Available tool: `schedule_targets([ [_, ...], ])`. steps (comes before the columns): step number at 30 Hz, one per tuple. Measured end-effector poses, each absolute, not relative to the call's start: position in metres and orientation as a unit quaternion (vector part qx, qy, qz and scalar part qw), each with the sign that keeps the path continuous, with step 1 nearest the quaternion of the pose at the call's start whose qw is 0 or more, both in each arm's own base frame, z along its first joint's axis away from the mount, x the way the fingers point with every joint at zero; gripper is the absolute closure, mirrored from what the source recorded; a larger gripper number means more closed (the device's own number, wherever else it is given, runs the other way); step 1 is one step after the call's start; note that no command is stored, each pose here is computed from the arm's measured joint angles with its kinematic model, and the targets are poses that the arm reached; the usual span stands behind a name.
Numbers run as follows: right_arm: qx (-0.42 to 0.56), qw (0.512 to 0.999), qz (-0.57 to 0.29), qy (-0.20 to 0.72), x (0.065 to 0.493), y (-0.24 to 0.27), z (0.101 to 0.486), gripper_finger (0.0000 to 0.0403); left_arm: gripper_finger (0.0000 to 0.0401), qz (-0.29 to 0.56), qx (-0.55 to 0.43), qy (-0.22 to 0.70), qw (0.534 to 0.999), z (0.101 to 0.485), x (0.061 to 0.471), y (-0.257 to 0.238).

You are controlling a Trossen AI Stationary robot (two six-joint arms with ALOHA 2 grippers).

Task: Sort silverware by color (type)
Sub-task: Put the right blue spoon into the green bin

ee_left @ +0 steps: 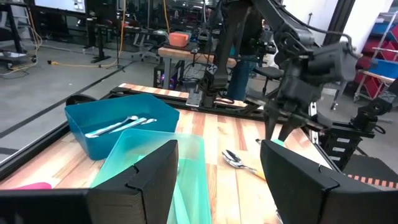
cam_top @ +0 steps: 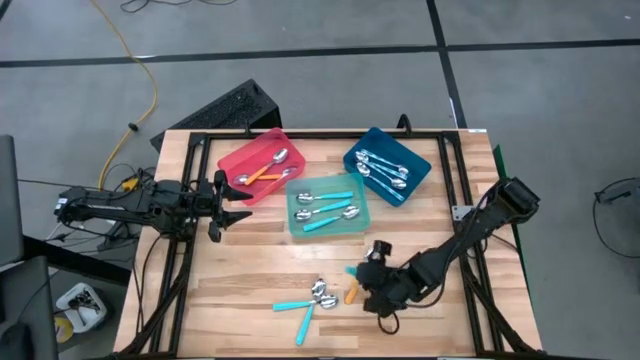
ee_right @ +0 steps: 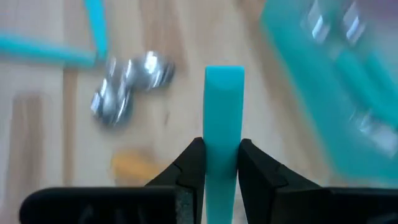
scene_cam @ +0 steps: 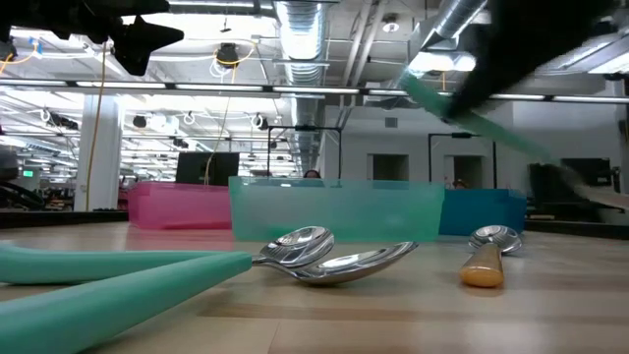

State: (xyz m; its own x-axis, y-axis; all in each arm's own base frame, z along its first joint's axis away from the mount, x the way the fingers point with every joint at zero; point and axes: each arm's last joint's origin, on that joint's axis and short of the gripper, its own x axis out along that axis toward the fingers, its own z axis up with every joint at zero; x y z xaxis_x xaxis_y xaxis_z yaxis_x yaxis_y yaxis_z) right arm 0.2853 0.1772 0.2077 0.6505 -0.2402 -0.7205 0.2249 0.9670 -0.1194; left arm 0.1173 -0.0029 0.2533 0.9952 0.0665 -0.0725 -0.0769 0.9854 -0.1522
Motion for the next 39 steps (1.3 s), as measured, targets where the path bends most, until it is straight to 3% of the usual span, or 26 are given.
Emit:
schedule_targets([
  [14, -0.160, 0.952, -0.084, 0.248, 0.349, 0.119, 0.242, 0.0307, 0.0187, 0.036, -0.078, 0.034, 0.996, 0.253, 0.117, -0.003],
  [20, -0.174, 0.962, -0.042, 0.207, 0.365, 0.089, 0.251, 0.0307, 0.0187, 0.036, -0.078, 0.040, 0.996, 0.252, 0.117, -0.003],
  [27, -0.221, 0.973, -0.002, 0.060, 0.380, 0.065, 0.279, 0.0307, 0.0187, 0.038, -0.080, 0.052, 0.995, 0.250, 0.117, -0.003],
  [30, -0.220, 0.975, 0.037, 0.001, 0.383, 0.048, 0.289, 0.0307, 0.0187, 0.038, -0.080, 0.052, 0.995, 0.250, 0.117, -0.003],
  [39, -0.177, 0.979, 0.098, -0.036, 0.387, -0.009, 0.293, 0.0307, 0.0187, 0.036, -0.080, 0.055, 0.995, 0.249, 0.117, -0.003],
])
